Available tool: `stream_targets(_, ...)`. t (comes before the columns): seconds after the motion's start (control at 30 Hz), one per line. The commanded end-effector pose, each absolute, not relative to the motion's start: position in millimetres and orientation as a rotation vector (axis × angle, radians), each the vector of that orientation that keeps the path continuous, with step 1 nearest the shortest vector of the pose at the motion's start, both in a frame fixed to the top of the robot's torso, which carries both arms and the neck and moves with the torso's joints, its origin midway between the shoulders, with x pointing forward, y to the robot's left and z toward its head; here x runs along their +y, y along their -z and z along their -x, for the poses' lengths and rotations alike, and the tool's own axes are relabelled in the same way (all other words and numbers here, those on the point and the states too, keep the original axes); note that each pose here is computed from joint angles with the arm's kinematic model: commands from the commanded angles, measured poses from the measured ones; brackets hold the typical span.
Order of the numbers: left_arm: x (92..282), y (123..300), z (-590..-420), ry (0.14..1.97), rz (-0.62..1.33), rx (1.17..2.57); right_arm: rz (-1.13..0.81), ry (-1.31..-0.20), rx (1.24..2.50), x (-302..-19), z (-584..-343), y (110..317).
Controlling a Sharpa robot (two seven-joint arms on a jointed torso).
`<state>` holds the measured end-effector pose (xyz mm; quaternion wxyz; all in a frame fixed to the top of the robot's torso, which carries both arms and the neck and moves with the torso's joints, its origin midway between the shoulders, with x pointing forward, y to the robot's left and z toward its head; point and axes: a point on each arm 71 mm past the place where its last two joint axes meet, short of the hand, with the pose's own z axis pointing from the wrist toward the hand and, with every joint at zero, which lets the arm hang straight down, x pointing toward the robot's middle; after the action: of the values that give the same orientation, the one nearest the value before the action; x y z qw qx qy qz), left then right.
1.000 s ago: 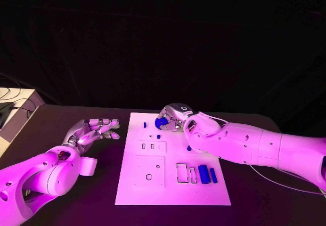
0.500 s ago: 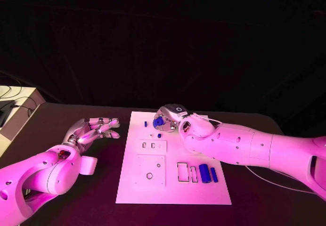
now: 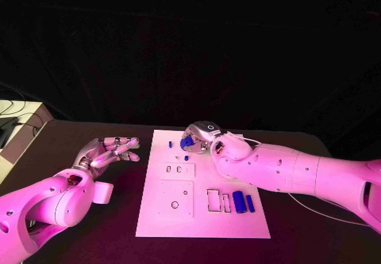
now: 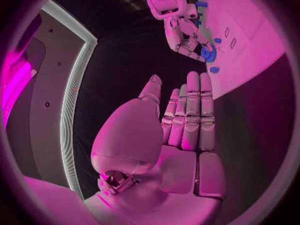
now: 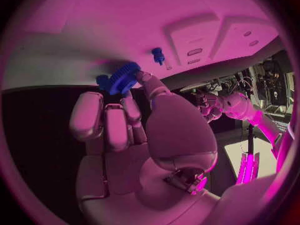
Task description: Assemble the parts on the task board
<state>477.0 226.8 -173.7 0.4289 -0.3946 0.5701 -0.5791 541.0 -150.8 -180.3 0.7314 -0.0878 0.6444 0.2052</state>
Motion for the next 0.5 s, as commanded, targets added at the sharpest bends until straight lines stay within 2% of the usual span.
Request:
stream_targets(0.03,225.3,172.7,-476.6,1.46,0.974,1.427,0.198,-0.416,1.438,-157.8,-541.7,184.1)
stream_targets(0.5,225.8,173.1,-477.2,1.458,0.975,1.427,0.185,-0.442,1.428,-161.7,-540.4,183.4)
